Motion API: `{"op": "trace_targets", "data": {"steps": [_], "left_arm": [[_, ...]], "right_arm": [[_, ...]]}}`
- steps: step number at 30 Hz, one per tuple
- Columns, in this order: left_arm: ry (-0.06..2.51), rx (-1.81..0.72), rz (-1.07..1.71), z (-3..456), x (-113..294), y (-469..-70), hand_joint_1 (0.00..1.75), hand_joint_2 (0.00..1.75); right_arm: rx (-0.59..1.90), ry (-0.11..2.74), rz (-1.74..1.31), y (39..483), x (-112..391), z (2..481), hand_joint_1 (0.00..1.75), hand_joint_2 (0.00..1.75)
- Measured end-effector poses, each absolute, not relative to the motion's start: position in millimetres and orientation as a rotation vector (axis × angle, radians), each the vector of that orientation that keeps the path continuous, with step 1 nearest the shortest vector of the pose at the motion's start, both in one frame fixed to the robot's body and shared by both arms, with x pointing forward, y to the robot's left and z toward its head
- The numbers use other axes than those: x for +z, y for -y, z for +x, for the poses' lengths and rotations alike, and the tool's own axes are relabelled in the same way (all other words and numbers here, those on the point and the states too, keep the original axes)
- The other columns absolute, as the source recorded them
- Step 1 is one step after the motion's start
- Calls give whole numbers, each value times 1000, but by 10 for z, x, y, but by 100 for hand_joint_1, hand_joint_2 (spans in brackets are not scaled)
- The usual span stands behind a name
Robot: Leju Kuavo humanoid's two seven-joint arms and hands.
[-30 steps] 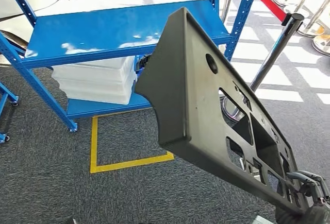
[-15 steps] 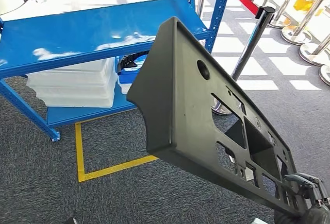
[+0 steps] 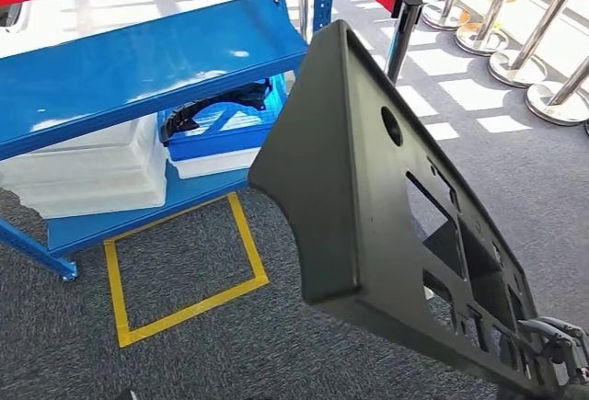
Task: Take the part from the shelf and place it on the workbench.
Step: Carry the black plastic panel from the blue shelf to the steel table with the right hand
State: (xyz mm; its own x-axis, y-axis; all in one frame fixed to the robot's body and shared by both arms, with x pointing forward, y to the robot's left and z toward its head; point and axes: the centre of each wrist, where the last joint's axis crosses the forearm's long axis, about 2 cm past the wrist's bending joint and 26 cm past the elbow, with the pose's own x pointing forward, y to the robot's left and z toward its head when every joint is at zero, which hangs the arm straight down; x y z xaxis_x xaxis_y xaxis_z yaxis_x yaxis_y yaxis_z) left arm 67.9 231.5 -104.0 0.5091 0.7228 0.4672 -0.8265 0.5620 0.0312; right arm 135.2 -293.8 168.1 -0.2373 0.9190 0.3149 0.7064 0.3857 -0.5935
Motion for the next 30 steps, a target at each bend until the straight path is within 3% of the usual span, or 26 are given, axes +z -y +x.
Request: {"op": "trace_targets", "data": {"steps": [30], "left_arm": [[435,946,266,681,-1039,-2312,0,175]], "right_arm": [[428,2024,-1403,2955,1693,1374,175,175]]}}
